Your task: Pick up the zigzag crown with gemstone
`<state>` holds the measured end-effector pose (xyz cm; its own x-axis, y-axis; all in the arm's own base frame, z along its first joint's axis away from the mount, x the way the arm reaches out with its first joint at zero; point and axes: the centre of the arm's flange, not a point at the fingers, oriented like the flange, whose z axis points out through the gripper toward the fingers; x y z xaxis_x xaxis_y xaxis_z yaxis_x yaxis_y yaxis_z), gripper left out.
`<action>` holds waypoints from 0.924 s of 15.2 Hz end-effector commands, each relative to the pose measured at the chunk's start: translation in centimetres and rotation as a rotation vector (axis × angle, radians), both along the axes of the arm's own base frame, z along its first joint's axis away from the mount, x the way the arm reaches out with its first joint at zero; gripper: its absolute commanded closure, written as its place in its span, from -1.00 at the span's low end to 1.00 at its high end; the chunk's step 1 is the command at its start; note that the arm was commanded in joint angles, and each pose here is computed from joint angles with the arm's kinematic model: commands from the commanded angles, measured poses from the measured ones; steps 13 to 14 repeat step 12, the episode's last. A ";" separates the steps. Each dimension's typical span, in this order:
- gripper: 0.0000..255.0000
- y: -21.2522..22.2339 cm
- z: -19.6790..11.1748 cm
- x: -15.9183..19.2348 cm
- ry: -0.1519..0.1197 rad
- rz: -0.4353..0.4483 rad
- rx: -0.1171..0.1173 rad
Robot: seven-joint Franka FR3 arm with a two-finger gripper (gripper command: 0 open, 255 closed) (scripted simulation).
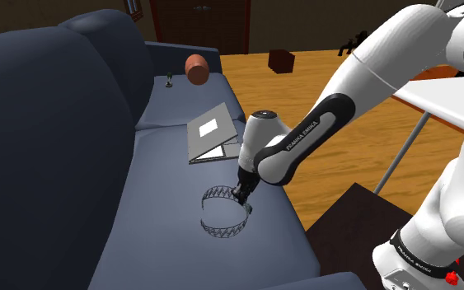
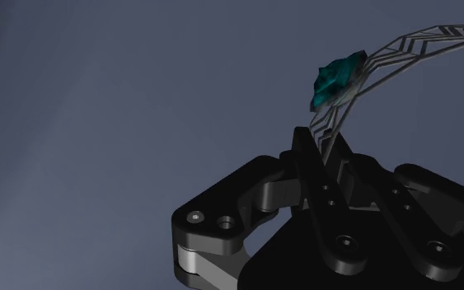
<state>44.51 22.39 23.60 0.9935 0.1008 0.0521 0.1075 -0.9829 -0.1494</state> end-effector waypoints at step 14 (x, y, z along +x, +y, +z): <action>1.00 0.1 5.8 0.0 0.000 0.000 0.000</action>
